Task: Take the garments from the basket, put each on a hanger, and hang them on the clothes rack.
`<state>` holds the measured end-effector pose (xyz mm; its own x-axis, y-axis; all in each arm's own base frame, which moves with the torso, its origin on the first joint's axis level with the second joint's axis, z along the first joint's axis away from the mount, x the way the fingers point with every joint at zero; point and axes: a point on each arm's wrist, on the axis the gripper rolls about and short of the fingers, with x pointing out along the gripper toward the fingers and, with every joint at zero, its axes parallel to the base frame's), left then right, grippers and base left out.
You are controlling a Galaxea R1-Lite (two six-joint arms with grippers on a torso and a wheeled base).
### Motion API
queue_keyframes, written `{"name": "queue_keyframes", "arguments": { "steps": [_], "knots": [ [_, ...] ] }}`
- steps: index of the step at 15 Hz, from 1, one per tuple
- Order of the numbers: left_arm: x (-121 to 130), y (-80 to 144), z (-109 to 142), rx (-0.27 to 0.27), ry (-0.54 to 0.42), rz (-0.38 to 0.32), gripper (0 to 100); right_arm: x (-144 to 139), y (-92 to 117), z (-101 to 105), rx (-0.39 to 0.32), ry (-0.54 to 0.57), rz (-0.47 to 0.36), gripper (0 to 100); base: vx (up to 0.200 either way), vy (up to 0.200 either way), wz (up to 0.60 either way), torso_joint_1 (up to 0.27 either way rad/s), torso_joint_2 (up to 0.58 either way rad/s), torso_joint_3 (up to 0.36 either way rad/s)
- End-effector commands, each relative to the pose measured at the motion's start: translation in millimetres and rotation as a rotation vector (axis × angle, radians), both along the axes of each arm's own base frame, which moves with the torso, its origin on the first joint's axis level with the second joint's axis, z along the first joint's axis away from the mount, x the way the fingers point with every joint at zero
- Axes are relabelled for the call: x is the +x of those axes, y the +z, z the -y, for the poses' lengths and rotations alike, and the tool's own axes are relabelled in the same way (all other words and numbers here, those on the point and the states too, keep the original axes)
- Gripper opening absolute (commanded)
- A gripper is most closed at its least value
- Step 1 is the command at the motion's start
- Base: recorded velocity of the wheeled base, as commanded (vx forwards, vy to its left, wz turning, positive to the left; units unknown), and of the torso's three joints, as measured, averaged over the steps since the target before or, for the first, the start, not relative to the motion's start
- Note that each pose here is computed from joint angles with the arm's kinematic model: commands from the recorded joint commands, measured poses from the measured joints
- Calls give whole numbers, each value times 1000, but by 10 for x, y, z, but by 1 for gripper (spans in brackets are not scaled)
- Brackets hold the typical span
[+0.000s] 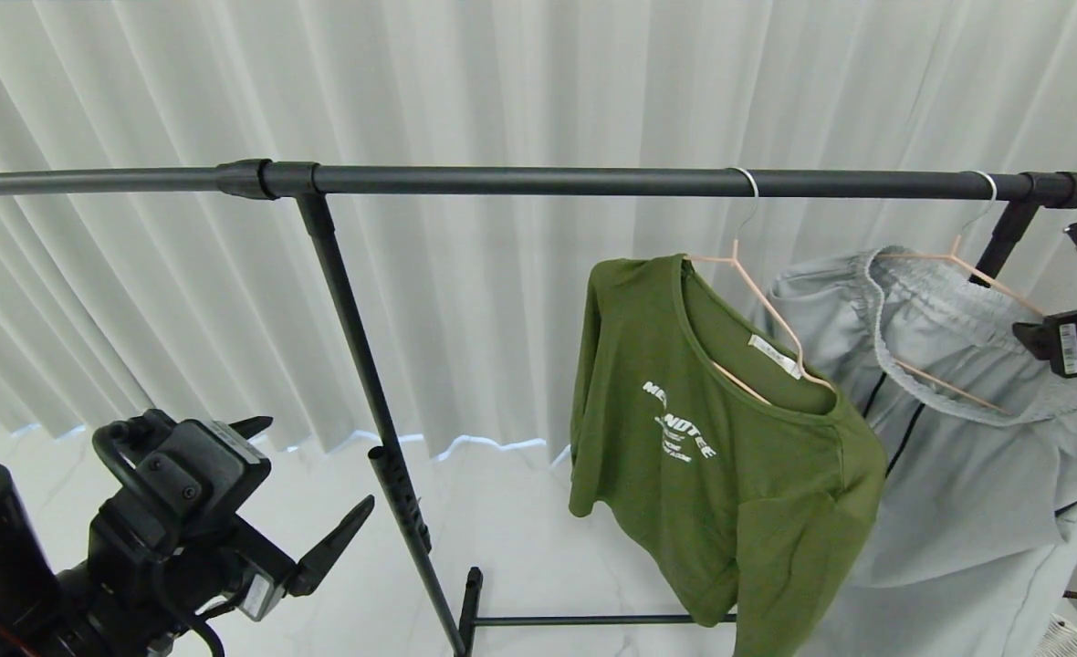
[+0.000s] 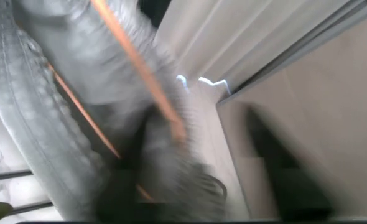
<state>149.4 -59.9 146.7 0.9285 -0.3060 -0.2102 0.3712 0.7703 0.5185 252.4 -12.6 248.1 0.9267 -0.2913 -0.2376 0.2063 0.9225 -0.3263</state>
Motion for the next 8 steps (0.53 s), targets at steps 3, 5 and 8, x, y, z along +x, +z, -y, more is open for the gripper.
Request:
{"name": "queue_keyframes", "arguments": {
  "steps": [3,5,8],
  "knots": [
    [35,8,-153,-37,126,-3,100,-586,132,-25,49,12,107,100,0,0,0,0,0,0],
    [55,13,-249,-38,190,2,100,-832,152,-62,83,76,153,100,0,0,0,0,0,0],
    [-25,45,-409,-47,283,36,100,-1163,118,-70,84,97,200,100,0,0,0,0,0,0]
  ]
}}
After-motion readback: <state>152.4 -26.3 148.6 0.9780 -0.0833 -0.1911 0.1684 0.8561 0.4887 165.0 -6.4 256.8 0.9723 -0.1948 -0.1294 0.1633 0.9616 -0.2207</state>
